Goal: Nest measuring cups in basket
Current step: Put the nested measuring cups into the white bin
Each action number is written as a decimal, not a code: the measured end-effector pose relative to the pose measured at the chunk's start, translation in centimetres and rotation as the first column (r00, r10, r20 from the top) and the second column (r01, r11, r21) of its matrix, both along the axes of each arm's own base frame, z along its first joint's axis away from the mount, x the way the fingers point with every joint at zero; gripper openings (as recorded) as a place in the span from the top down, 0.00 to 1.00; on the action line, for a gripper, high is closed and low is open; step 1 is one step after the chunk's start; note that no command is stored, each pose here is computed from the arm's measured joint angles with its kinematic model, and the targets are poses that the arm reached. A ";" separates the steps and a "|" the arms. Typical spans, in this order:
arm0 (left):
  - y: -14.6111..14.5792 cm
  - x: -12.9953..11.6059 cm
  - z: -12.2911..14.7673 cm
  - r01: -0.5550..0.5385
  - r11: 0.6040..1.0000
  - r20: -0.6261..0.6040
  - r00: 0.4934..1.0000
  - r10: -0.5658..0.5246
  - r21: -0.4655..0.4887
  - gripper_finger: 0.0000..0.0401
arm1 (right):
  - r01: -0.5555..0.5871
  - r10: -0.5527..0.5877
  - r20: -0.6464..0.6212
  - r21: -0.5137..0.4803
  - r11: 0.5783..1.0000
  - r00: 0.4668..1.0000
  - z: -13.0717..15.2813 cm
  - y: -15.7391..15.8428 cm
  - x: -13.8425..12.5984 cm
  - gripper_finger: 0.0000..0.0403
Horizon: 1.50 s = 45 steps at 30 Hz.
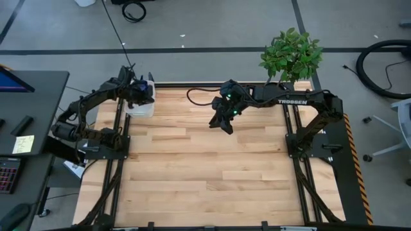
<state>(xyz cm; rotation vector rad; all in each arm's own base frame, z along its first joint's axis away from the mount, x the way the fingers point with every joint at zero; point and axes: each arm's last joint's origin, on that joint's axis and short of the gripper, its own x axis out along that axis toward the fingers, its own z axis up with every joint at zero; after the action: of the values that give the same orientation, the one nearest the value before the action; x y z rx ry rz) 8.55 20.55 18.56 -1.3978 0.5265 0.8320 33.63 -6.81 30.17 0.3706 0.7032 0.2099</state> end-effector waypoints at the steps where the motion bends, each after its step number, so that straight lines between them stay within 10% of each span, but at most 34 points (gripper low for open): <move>1: 0.0 0.0 0.0 -0.021 1.000 0.006 1.000 0.021 -0.017 0.88 | -0.001 0.001 0.000 0.000 1.000 1.000 0.0 0.0 0.0 0.76; 16: 0.1 0.4 -0.5 -0.258 0.956 -0.062 0.966 0.252 -0.138 0.88 | 0.006 -0.006 0.005 -0.011 1.000 1.000 0.0 -0.2 0.0 0.76; 45: 1.3 1.3 -3.0 -0.138 0.963 0.003 0.990 0.143 -0.230 0.88 | -0.007 0.008 0.013 -0.031 0.999 1.000 0.0 -0.2 0.0 0.76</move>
<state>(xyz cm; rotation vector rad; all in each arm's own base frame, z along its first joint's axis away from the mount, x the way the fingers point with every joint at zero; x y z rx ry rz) 9.81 21.81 15.58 -1.6700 0.5252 0.8912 33.63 -7.04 30.19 0.3366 0.6943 0.2083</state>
